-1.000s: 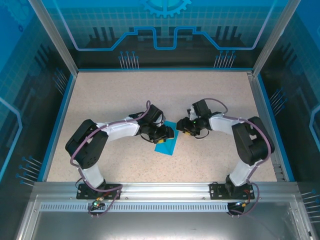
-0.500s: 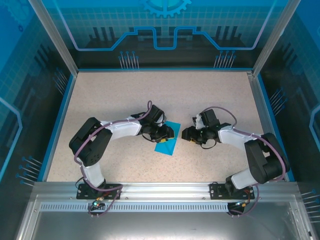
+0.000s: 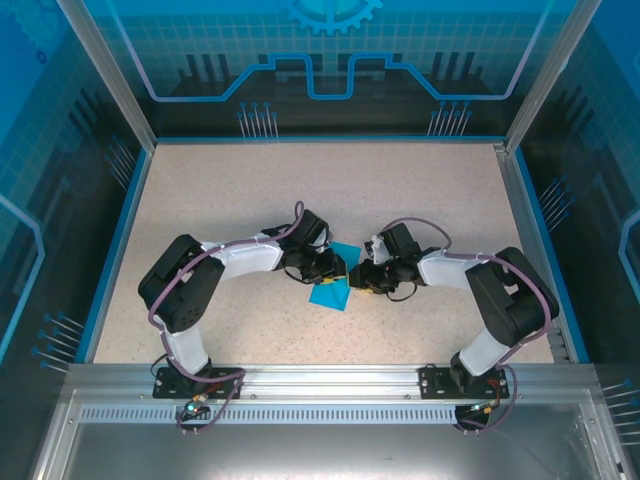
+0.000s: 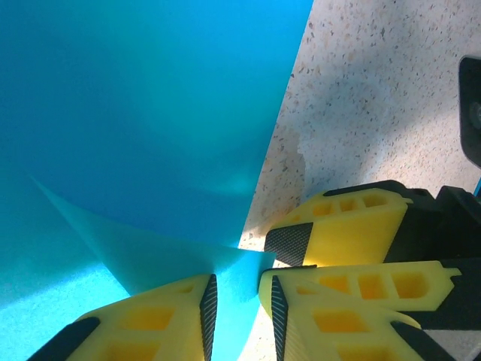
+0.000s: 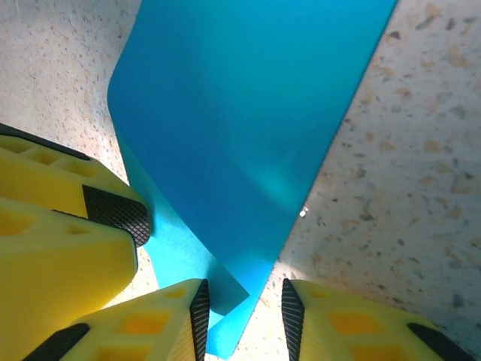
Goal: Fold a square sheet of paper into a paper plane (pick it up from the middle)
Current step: Fold the triangle a second time at the center of the table.
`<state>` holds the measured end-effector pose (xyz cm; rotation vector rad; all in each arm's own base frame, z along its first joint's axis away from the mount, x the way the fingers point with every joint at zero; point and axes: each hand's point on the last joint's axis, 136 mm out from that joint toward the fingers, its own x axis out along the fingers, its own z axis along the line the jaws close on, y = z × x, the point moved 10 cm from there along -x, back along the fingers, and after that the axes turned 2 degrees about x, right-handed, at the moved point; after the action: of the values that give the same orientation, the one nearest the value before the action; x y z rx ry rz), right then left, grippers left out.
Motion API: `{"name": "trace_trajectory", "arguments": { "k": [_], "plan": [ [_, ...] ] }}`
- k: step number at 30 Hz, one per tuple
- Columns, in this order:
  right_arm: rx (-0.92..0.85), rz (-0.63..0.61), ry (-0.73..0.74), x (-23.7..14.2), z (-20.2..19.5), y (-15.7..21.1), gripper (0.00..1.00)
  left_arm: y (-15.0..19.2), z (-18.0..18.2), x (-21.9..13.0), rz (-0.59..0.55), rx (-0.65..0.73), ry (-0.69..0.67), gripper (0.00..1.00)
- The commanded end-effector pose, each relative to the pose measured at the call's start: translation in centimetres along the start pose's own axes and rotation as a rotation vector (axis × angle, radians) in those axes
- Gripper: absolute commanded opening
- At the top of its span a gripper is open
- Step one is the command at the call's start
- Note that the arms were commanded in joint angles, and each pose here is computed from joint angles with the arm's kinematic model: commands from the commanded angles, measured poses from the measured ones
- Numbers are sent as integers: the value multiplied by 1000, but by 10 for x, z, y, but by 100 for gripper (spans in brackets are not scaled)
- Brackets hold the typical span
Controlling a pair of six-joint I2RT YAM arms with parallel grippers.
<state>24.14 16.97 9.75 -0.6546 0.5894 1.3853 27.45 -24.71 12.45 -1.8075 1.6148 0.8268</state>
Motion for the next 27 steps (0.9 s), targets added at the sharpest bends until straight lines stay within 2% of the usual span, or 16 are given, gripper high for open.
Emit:
{"name": "trace_trajectory", "arguments": {
  "k": [1, 12, 18, 23, 27],
  "plan": [
    [-18, 3, -51, 4, 11, -5, 32, -3, 0, -4, -5, -10, -4, 29],
    [11, -14, -46, 7, 8, -7, 17, -2, 0, -7, -11, -7, -13, 28],
    [22, -23, -42, 5, 7, -7, 15, -2, 2, -8, -11, -10, -20, 28],
    [24, -37, -32, 3, 7, -7, 6, -1, 0, -13, -16, -7, -12, 28],
    [18, -40, -7, 2, 6, -8, 3, -1, -6, -18, -21, 6, 16, 29]
  ]
}}
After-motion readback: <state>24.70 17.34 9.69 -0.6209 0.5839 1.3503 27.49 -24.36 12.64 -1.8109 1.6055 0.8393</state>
